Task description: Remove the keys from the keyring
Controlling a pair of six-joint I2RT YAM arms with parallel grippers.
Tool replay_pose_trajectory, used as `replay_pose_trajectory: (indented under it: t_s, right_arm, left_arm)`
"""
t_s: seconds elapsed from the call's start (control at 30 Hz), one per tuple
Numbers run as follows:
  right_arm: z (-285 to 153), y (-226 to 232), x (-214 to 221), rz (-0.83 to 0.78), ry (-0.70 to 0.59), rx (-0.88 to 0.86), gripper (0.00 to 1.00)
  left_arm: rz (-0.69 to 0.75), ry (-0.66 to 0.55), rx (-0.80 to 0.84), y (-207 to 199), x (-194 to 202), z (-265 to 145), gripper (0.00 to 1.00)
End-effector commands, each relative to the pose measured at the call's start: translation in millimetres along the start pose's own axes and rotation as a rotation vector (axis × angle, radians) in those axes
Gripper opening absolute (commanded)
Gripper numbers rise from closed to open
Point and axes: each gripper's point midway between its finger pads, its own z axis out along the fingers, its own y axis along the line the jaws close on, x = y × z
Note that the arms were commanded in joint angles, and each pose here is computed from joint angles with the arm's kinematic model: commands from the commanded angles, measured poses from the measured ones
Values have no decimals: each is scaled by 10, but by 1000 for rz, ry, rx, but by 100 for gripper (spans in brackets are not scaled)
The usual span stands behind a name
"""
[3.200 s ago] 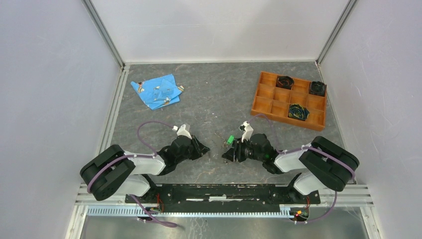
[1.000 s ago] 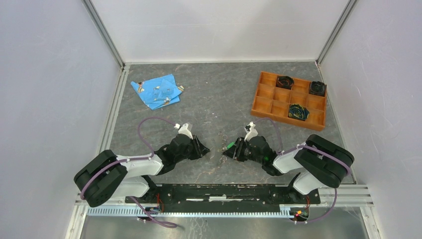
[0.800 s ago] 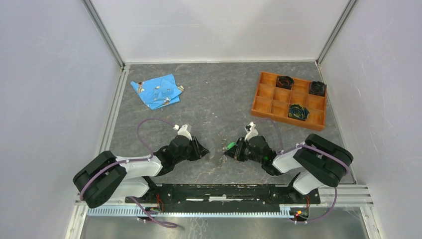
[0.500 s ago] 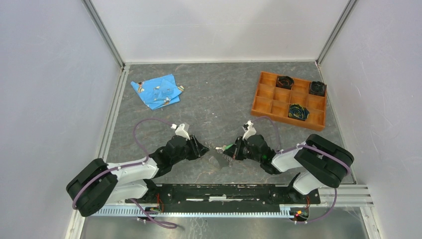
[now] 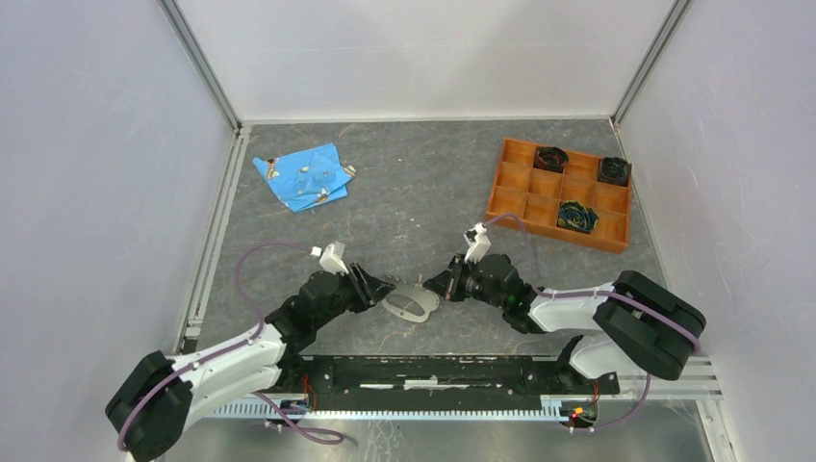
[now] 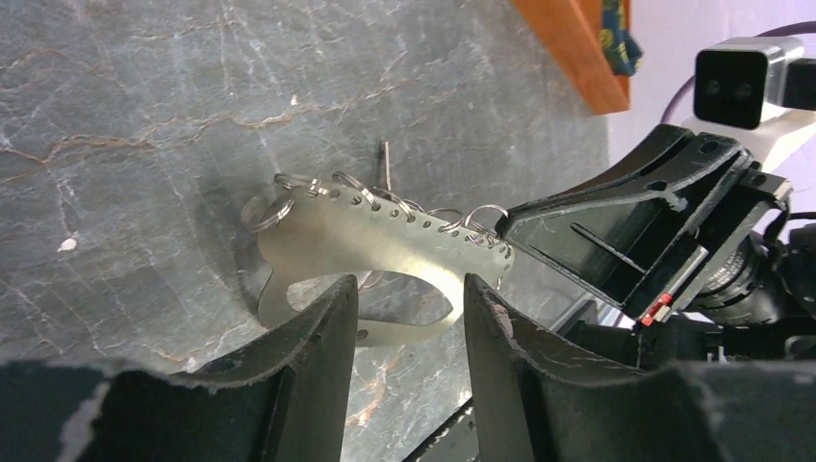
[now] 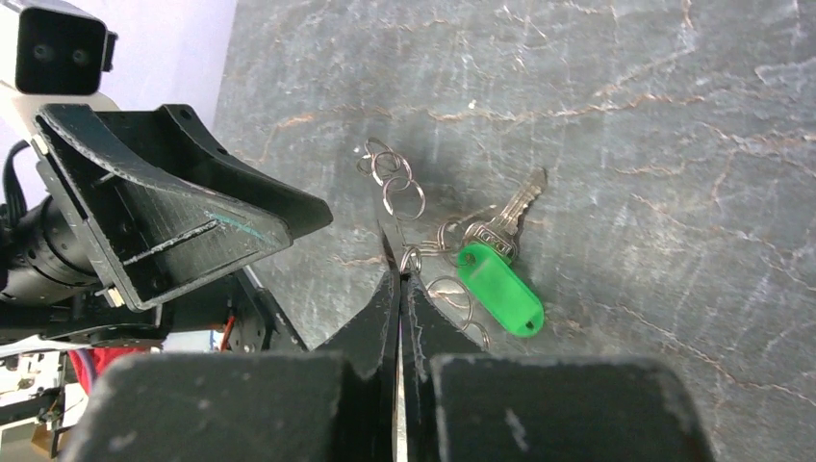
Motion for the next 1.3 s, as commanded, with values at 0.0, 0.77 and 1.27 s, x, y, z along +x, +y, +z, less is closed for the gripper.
replay_pose_trajectory:
  t_s: [0.0, 0.77, 1.27]
  right_arm:
    - [6, 292, -277, 2, -81, -58, 0]
    - [-159, 986, -1256, 267, -402, -131, 0]
    - [-172, 1733, -1848, 433, -509, -298, 0]
  left_arm:
    - [-58, -22, 51, -88, -35, -70, 52]
    - [-90, -158, 360, -605, -288, -248, 64]
    - [-46, -427, 548, -1123, -873, -322, 81]
